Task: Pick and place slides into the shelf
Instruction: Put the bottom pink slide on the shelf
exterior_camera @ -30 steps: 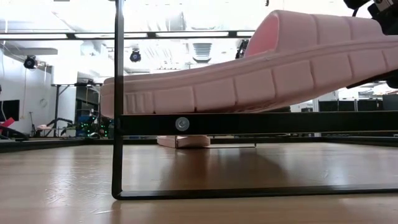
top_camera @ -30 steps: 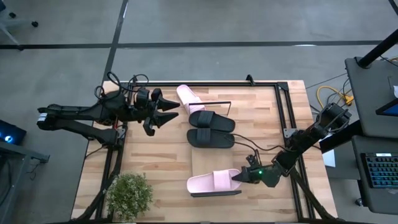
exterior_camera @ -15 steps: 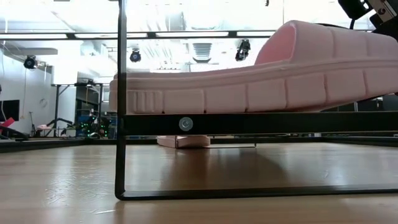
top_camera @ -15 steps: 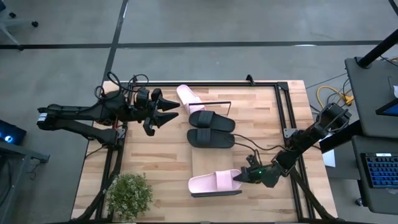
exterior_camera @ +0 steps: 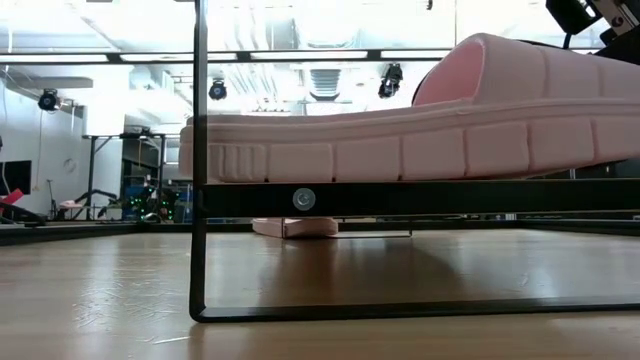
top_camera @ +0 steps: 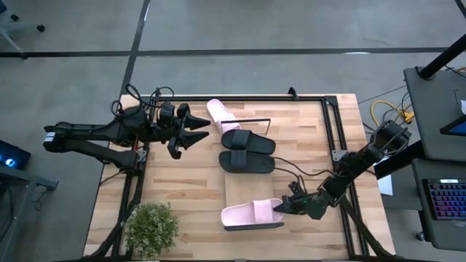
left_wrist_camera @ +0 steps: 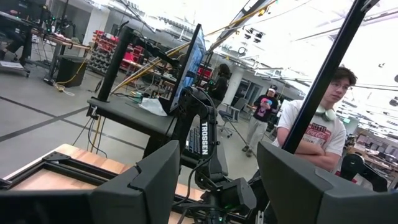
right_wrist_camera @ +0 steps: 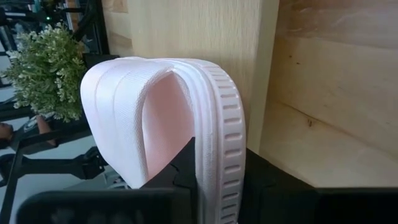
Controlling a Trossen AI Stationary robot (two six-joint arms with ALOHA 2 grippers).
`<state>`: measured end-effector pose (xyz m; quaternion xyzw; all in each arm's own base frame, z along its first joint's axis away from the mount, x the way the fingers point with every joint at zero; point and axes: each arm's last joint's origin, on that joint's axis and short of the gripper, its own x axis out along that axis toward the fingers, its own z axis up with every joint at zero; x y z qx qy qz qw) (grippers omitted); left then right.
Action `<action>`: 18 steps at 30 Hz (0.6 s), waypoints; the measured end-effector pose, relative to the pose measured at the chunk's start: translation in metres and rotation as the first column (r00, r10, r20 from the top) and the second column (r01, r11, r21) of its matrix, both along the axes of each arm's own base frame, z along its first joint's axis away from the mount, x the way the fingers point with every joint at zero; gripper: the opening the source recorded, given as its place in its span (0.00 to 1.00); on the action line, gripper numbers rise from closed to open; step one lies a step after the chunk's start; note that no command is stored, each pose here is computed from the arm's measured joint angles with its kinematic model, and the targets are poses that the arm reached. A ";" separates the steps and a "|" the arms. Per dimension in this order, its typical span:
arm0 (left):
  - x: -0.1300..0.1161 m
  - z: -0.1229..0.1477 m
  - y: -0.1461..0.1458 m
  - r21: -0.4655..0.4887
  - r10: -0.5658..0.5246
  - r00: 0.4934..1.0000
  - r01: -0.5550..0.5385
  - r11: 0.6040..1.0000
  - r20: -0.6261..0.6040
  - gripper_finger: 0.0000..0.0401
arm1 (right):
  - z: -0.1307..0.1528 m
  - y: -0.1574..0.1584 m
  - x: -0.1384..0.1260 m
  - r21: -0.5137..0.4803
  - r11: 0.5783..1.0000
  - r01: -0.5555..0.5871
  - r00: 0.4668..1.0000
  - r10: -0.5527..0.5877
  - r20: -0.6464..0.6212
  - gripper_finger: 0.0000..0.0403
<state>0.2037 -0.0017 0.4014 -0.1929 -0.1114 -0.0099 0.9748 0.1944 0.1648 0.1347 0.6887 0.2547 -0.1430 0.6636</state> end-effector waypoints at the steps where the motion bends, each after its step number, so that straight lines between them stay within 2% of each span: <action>1: 0.000 0.000 0.000 0.000 0.000 1.000 0.000 1.000 0.000 0.50 | 0.000 0.000 0.000 -0.001 1.000 0.000 1.000 0.000 0.000 0.14; 8: 0.000 0.000 0.000 0.000 0.000 1.000 0.000 1.000 0.000 0.50 | 0.000 0.000 0.000 -0.014 1.000 -0.009 1.000 0.009 0.003 0.16; 18: 0.000 0.000 0.000 0.000 -0.001 1.000 0.001 1.000 0.000 0.50 | -0.002 -0.001 -0.001 -0.027 1.000 -0.009 1.000 0.008 -0.015 0.36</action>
